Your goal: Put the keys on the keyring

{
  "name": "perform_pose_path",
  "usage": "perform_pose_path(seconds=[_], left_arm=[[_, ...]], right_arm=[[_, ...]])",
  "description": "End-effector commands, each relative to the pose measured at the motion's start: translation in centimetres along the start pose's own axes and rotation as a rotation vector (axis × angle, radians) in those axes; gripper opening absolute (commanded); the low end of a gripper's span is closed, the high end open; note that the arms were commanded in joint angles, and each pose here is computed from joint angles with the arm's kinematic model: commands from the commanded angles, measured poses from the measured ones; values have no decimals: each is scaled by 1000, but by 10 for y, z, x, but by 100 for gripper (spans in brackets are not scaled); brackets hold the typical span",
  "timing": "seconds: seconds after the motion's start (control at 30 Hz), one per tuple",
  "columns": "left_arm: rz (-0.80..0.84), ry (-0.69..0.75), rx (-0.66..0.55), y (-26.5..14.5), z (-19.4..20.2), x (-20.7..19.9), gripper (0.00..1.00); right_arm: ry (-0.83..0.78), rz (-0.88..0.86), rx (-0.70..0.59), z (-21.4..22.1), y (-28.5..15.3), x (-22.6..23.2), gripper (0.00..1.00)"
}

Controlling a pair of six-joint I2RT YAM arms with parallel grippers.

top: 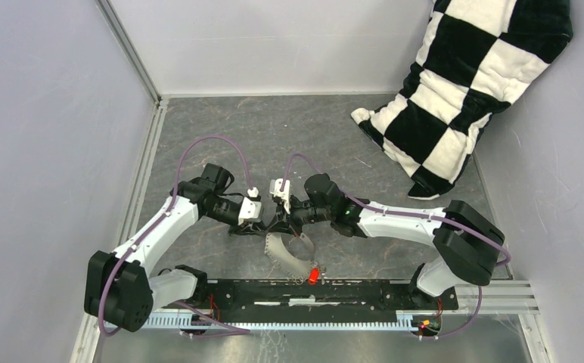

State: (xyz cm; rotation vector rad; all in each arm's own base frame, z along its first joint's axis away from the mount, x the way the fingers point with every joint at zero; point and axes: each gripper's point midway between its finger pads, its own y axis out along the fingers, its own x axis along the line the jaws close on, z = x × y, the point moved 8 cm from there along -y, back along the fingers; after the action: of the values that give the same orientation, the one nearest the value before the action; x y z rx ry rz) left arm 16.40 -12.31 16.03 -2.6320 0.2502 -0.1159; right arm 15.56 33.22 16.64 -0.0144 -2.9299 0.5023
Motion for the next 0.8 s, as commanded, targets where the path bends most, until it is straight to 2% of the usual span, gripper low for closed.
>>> perform_pose_path(seconds=[0.0,0.13,0.33,0.47,0.5,0.63,0.77], left_arm=[[0,63,-40,-3,-16,6,20],[-5,54,-41,-4,-19,7,3],[-26,51,-85,-11,-38,5,2],[-69,93,-115,-23,-63,6,2],[-79,100,-128,-27,-72,6,2],[-101,60,-178,-41,-103,4,2],[-153,-63,-239,-54,-133,-1,2]], right_arm=[[-45,-26,-112,-34,-4,6,0],[-49,-24,-129,-39,-6,7,0],[-60,-18,-152,-51,-15,11,2],[-101,42,-183,-69,-35,12,35],[-116,60,-194,-76,-43,13,41],[-217,150,-216,-101,-73,18,51],[-254,243,-258,-127,-105,26,55]])
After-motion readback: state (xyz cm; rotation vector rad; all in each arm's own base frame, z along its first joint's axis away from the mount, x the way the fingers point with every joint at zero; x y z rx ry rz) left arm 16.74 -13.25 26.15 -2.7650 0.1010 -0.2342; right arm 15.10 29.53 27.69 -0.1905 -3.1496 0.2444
